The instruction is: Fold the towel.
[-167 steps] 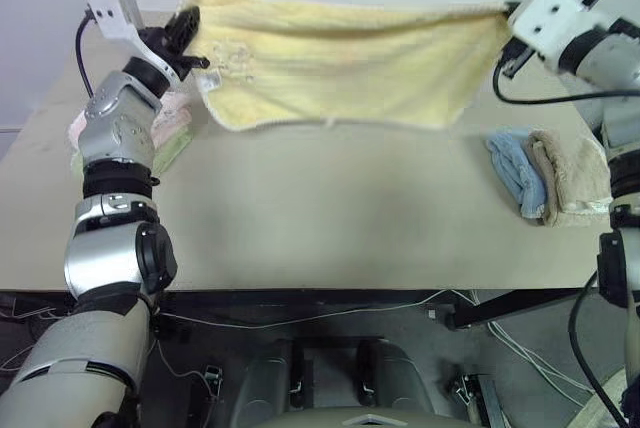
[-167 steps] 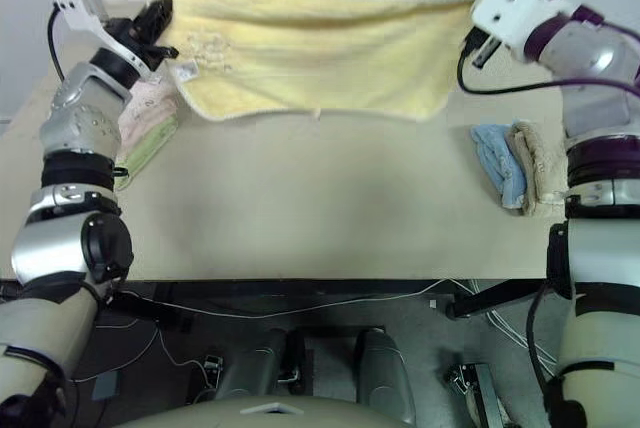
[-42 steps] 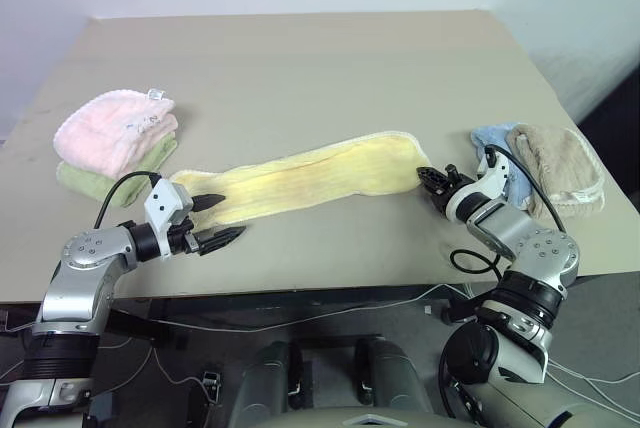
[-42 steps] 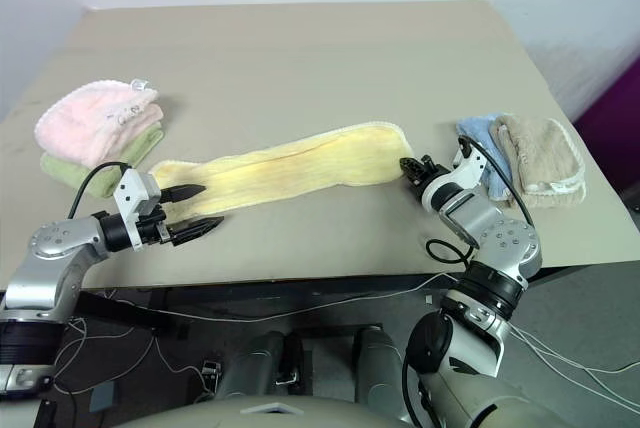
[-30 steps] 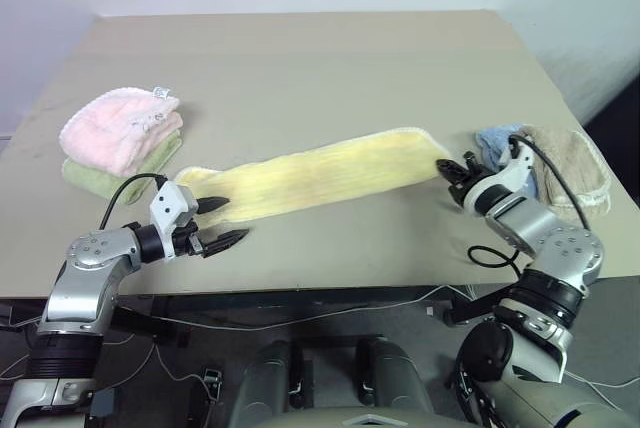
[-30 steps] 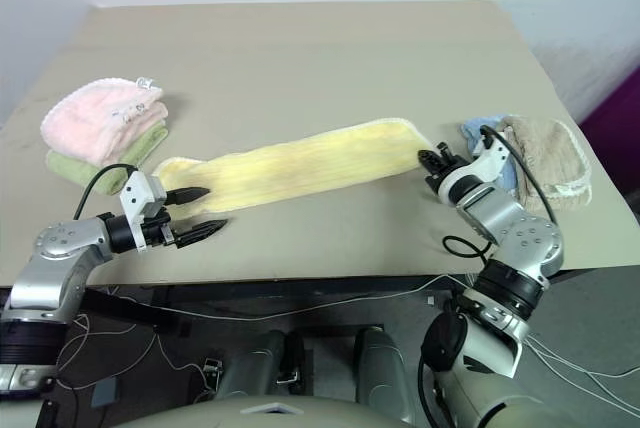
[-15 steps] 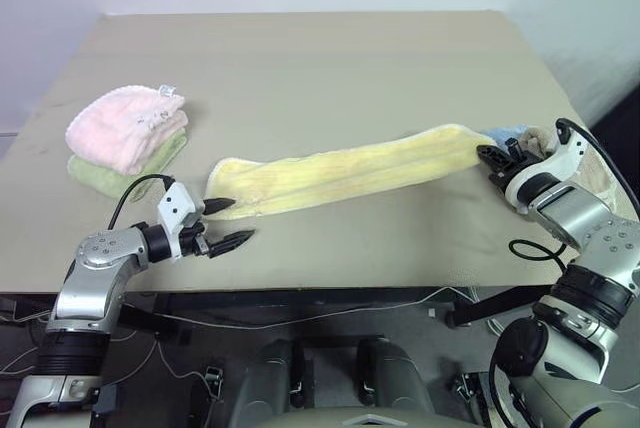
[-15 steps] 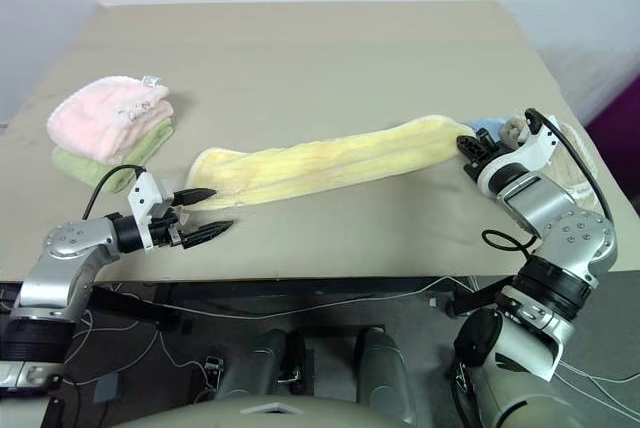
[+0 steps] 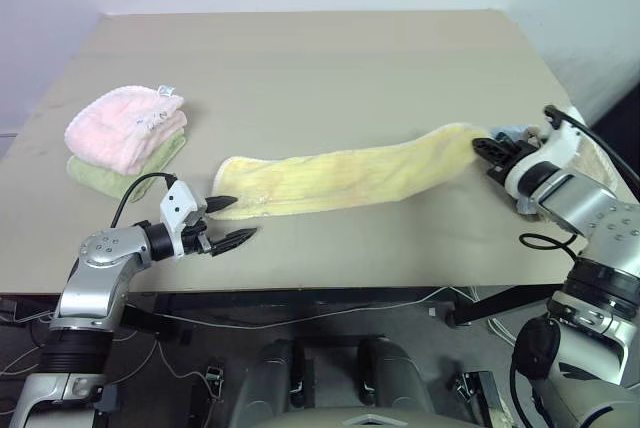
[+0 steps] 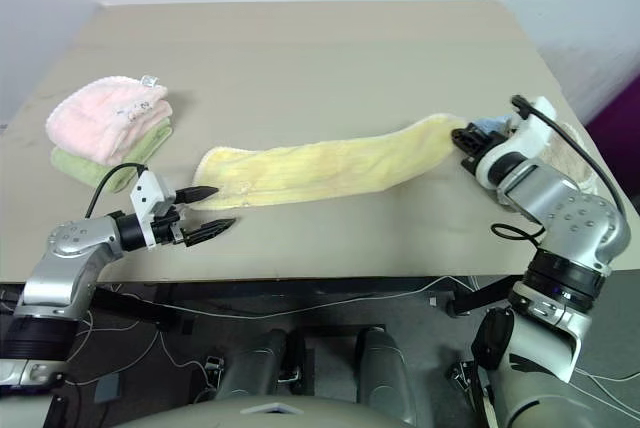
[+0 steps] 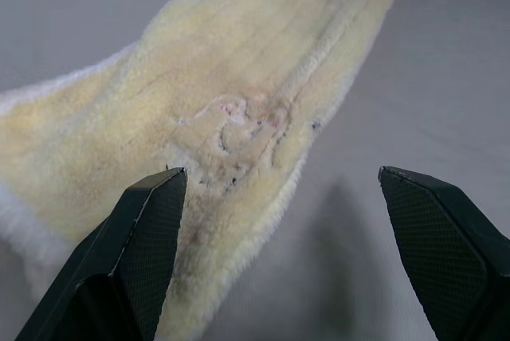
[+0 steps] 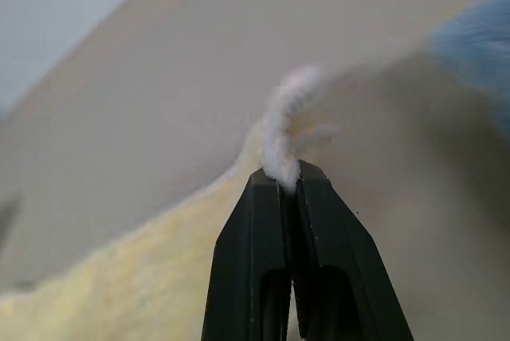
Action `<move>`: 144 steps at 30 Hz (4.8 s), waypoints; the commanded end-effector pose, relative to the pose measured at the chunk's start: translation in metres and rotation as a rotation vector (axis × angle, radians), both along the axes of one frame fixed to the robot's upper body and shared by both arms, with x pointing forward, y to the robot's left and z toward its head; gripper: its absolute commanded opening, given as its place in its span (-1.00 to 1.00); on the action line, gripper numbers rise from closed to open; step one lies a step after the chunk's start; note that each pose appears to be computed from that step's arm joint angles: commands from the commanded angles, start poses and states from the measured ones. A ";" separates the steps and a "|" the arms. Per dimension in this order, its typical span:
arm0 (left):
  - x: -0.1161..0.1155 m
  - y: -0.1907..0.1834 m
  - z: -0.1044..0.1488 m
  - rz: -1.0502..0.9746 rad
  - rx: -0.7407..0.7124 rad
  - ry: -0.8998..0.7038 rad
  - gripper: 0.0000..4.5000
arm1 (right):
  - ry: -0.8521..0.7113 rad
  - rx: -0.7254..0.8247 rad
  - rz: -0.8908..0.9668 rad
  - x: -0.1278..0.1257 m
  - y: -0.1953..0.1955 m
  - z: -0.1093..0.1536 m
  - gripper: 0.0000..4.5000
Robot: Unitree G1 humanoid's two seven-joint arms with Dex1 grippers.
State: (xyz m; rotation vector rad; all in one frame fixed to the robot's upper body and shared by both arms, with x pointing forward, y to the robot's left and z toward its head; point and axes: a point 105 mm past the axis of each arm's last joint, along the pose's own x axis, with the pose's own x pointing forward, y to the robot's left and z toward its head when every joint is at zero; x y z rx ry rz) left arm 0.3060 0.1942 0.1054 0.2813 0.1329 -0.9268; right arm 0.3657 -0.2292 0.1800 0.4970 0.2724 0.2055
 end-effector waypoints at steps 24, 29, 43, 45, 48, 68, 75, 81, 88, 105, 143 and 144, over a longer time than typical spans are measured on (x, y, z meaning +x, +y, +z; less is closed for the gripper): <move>-0.007 -0.003 0.000 0.019 -0.013 -0.017 0.80 | -0.009 -0.330 0.605 -0.016 0.165 -0.044 -0.99; -0.006 -0.003 0.000 0.017 -0.015 -0.015 0.80 | -0.014 -0.304 0.619 -0.020 0.166 -0.042 -0.55; -0.020 0.001 0.038 0.187 -0.496 0.151 0.80 | -0.359 -0.301 0.574 -0.024 0.138 0.034 0.62; -0.026 0.001 0.037 0.222 -0.565 0.211 0.80 | -0.368 -0.338 0.541 -0.014 0.130 0.030 0.38; -0.036 -0.002 0.036 0.272 -0.643 0.284 0.80 | -0.370 -0.364 0.527 0.002 0.125 0.017 -0.11; -0.058 0.017 -0.033 0.752 -0.836 0.630 0.80 | -0.435 -0.586 0.654 0.015 0.148 -0.048 -0.59; -0.045 0.024 -0.033 0.804 -1.021 0.707 0.99 | -0.559 -0.583 0.608 0.005 0.134 -0.002 -0.61; -0.023 0.023 -0.036 0.788 -1.049 0.741 0.99 | -0.606 -0.570 0.623 -0.009 0.136 0.014 -0.61; 0.005 0.014 -0.040 0.770 -1.026 0.788 0.99 | -0.603 -0.572 0.594 -0.016 0.133 0.017 -0.61; 0.029 0.017 -0.030 0.725 -1.057 0.773 -0.37 | -0.578 -0.580 0.531 -0.023 0.125 0.012 -0.61; 0.026 -0.096 0.139 0.060 -0.694 0.336 -0.92 | -0.565 -0.571 0.412 -0.008 0.109 0.011 -0.61; 0.025 -0.108 0.137 0.023 -0.662 0.340 -0.92 | -0.562 -0.570 0.399 -0.007 0.106 0.011 -0.61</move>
